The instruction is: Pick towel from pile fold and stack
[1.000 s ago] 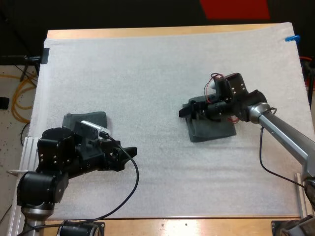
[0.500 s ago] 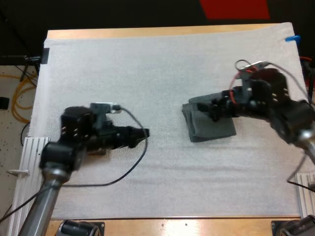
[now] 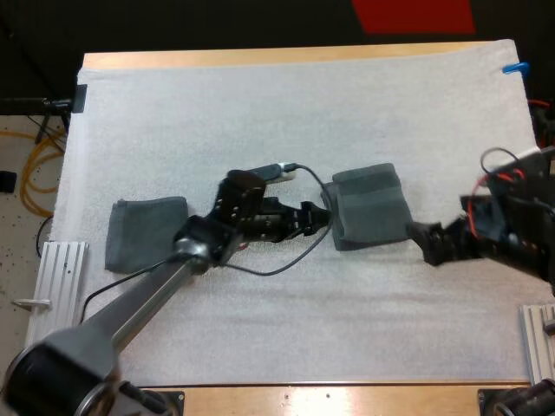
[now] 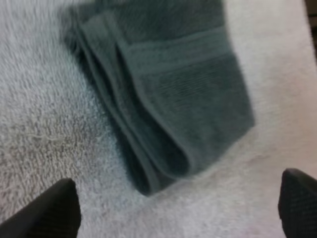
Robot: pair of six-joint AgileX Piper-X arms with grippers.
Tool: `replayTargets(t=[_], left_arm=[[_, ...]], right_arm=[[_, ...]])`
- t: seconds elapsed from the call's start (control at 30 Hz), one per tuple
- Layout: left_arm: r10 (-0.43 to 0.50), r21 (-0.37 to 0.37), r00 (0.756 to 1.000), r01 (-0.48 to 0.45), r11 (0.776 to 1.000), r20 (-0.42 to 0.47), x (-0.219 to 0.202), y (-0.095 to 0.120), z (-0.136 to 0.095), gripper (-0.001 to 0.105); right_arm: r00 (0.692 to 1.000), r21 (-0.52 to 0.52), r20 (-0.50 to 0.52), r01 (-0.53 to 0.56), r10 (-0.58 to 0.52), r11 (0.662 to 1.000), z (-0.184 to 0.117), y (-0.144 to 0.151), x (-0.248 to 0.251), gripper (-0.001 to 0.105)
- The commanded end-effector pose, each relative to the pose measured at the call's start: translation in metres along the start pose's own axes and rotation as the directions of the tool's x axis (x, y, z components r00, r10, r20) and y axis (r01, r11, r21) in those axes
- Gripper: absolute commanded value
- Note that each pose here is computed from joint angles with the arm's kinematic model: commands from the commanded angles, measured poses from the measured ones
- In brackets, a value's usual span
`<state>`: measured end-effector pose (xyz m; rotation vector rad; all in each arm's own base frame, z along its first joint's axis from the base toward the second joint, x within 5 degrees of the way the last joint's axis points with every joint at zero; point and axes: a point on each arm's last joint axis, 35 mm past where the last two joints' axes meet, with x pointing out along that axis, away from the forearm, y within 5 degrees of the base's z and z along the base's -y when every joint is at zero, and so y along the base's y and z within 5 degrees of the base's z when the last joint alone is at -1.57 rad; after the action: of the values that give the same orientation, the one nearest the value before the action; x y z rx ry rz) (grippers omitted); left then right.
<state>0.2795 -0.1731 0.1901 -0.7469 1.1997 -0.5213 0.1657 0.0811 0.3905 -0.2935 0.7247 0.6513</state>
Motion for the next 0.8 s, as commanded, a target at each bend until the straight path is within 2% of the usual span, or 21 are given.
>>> replayTargets(t=[0.0, 0.17, 0.33, 0.5, 0.77], left_arm=[[-0.016, -0.001, 1.0, 0.016, 1.0, 0.016, 0.005, -0.006, 0.004, 0.078], [0.021, -0.034, 1.0, -0.021, 0.999, -0.02, 0.041, -0.003, 0.013, 0.078], [0.041, -0.099, 0.998, -0.046, 0.994, -0.055, 0.073, 0.0, 0.025, 0.078], [0.088, -0.161, 0.993, -0.1, 0.982, -0.079, 0.086, 0.003, 0.032, 0.078], [0.191, -0.173, 0.974, -0.211, 0.962, -0.123, 0.098, -0.005, 0.03, 0.078]], right_arm=[[1.0, -0.005, -0.023, 0.006, -0.006, 1.0, -0.006, 0.003, -0.008, 0.086], [0.999, 0.02, -0.035, 0.017, -0.016, 1.0, -0.021, 0.01, -0.034, 0.086], [0.998, 0.013, 0.022, 0.065, -0.066, 0.998, -0.032, 0.016, -0.058, 0.086], [0.994, 0.022, 0.051, 0.097, -0.098, 0.995, -0.036, 0.017, -0.068, 0.086], [0.994, 0.026, 0.053, 0.097, -0.098, 0.995, -0.036, 0.018, -0.069, 0.086]])
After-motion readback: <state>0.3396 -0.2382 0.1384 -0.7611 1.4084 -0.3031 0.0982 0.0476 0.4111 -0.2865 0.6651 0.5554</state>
